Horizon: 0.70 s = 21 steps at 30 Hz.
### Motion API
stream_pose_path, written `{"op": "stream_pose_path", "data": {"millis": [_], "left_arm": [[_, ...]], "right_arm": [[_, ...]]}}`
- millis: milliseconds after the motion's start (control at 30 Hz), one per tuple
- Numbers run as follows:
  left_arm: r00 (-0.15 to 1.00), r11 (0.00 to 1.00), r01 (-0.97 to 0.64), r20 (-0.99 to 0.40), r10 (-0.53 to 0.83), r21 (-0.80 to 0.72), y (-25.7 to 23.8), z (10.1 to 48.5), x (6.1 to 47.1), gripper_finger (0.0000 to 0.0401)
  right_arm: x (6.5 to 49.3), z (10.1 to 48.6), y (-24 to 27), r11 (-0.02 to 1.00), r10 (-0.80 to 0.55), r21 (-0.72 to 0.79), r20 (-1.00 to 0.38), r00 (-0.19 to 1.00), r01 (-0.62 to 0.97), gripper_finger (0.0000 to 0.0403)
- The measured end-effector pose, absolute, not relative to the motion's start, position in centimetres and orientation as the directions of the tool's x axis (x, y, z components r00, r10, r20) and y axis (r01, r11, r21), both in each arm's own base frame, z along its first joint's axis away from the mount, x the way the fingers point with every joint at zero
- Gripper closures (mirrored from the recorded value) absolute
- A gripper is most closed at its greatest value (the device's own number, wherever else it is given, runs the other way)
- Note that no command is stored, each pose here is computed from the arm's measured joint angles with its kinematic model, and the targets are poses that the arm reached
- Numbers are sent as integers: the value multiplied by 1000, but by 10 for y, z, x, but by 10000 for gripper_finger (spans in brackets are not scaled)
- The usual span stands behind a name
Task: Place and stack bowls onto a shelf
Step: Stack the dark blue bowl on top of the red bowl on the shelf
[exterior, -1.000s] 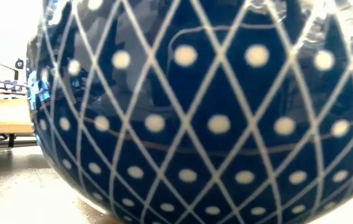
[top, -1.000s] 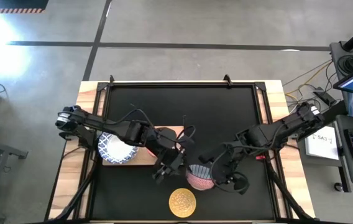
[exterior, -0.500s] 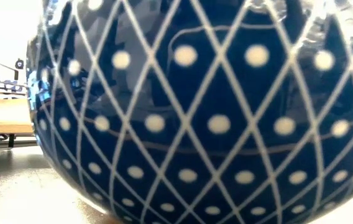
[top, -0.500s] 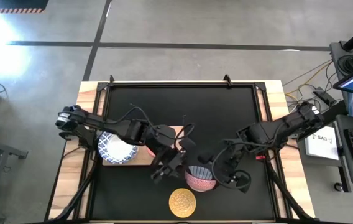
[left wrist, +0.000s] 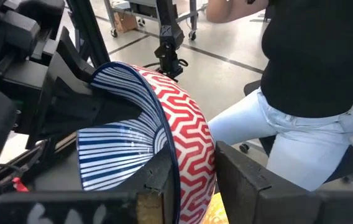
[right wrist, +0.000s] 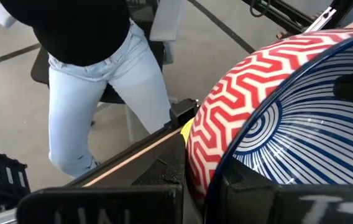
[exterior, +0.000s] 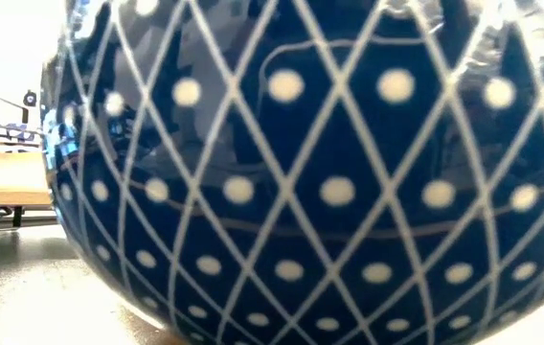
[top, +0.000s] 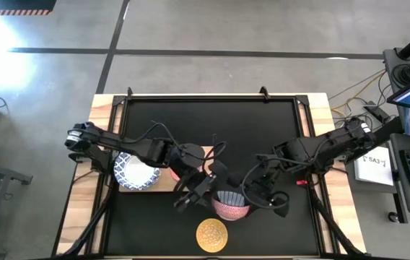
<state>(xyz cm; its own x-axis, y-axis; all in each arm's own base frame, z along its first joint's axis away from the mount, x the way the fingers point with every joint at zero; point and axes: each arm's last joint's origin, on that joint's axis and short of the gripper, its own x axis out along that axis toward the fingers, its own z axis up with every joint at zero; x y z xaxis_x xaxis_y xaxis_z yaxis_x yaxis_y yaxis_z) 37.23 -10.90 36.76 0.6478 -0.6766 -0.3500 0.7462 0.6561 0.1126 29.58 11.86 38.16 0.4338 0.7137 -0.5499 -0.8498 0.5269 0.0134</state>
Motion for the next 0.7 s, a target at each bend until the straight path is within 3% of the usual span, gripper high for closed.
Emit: {"op": "stream_pose_path", "data": {"millis": [233,700], "left_arm": [[633,649,756,-351,-690,88,-110,366,373,352],[644,660,745,-355,-678,92,-108,366,373,369]], "right_arm": [[297,381,119,515,714,-12,-548,436,-857,382],[302,386,114,630,634,-53,-541,553,-775,250]]}}
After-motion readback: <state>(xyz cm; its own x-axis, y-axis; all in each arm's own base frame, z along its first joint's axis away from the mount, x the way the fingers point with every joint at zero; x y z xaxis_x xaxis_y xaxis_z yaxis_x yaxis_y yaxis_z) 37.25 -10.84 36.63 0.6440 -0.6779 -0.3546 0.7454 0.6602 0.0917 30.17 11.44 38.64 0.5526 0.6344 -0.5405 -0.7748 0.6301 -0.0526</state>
